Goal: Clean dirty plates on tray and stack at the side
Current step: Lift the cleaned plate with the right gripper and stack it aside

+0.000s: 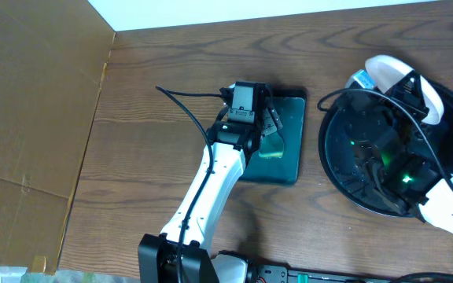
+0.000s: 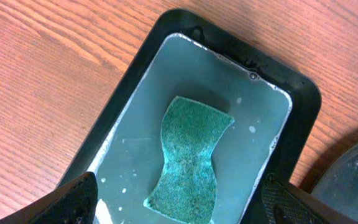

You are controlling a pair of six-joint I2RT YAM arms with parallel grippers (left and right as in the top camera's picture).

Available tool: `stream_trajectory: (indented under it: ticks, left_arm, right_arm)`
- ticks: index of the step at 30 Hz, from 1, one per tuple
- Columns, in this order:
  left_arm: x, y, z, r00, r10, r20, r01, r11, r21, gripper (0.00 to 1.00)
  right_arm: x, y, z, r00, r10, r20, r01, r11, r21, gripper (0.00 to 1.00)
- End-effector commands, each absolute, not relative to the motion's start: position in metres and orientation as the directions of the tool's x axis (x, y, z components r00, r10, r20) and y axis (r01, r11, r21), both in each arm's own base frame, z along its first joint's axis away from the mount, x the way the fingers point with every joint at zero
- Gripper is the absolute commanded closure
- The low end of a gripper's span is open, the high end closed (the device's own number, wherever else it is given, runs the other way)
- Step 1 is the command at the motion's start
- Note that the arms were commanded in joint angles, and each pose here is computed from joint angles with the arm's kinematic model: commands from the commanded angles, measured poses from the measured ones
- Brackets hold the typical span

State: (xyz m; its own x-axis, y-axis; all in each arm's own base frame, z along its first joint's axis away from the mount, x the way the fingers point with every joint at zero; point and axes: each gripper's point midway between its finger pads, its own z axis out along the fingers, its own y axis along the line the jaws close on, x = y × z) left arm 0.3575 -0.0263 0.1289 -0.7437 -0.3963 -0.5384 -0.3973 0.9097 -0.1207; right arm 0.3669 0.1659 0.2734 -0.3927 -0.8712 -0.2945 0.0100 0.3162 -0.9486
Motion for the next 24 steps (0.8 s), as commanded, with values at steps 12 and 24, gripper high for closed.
stream_trajectory:
  ticks: [12, 24]
  left_arm:
    - [0.362, -0.023, 0.137, -0.73, -0.394, -0.558, -0.4, 0.909, -0.119, 0.15]
    - [0.362, -0.024, 0.137, -0.73, -0.395, -0.558, -0.4, 0.909, -0.12, 0.15]
  right_arm:
    - [0.374, 0.139, 0.239, -0.432, -0.81, -0.395, -0.088, 0.474, -0.876, 0.99]
    - [0.411, 0.055, 0.175, -0.624, -0.202, -0.754, -0.004, 0.967, -0.256, 0.99]
